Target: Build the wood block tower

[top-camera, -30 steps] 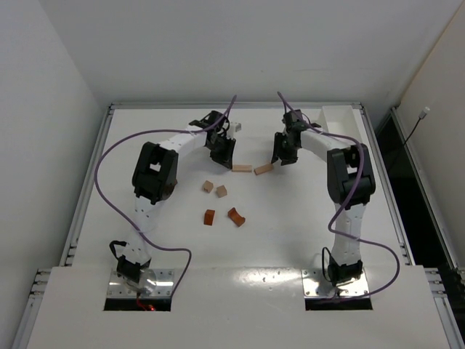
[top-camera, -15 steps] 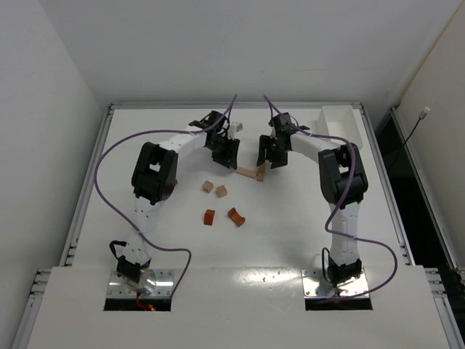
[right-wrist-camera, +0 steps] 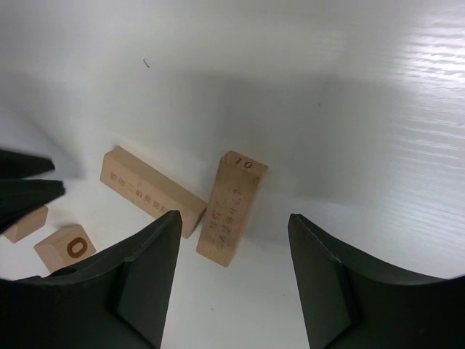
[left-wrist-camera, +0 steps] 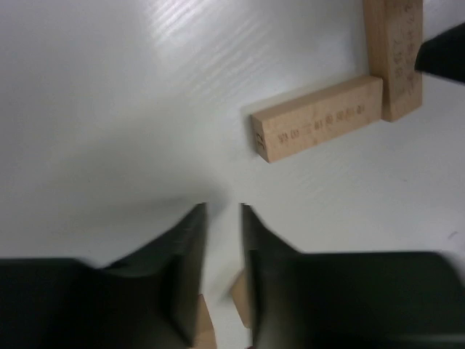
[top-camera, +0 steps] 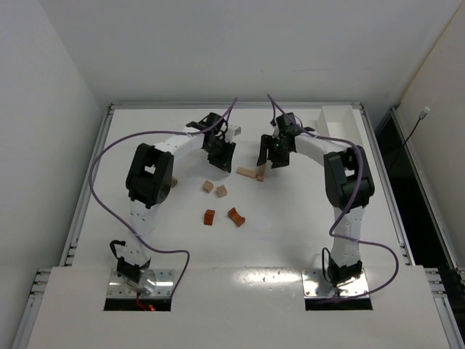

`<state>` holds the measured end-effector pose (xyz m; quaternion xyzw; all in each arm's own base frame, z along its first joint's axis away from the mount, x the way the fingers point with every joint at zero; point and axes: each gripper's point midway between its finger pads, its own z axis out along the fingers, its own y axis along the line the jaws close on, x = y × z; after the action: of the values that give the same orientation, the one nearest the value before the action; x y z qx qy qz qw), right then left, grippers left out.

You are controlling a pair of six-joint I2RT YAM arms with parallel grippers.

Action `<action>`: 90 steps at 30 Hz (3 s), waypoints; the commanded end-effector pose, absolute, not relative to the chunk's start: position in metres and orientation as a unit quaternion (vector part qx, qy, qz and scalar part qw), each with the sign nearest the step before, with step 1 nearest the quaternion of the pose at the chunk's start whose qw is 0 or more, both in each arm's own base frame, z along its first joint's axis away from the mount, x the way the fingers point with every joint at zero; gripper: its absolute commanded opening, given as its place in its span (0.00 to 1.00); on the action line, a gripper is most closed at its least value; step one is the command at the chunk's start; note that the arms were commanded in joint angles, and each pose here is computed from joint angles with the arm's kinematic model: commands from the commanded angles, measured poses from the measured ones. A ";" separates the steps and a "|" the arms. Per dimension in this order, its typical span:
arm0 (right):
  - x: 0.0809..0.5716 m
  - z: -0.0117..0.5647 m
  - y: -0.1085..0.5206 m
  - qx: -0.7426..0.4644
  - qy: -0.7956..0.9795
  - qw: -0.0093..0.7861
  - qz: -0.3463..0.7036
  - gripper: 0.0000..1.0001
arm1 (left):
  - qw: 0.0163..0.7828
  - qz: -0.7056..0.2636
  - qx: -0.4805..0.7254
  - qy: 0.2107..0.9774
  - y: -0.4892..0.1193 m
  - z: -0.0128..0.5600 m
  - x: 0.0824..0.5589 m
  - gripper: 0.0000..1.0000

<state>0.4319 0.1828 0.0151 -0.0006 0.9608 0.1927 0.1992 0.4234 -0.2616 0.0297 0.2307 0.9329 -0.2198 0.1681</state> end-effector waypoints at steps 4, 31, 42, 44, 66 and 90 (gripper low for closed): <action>0.461 0.067 0.168 -0.008 0.945 0.287 0.157 0.57 | 0.161 -0.234 0.275 0.918 -0.270 0.055 0.391 0.00; 0.439 0.063 0.112 0.039 0.957 0.266 0.105 0.58 | 0.163 -0.225 0.269 0.922 -0.315 0.011 0.430 0.00; 0.409 0.038 0.114 0.045 0.968 0.222 0.107 0.58 | 0.217 -0.182 0.243 0.928 -0.315 0.017 0.468 0.00; 0.408 0.038 0.119 0.043 0.968 0.220 0.114 0.58 | 0.220 -0.183 0.243 0.927 -0.317 0.017 0.472 0.00; 0.433 -0.002 0.143 0.059 0.978 0.191 0.060 0.58 | 0.233 -0.176 0.195 0.936 -0.284 0.050 0.472 0.47; 0.460 0.021 0.162 0.029 0.968 0.239 0.074 0.58 | 0.230 -0.158 0.168 0.946 -0.255 0.050 0.469 0.47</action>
<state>0.4503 0.1640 -0.0054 0.0334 0.9769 0.0733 0.1978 0.4647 -0.2737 0.0241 0.1884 0.9435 -0.1758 0.2083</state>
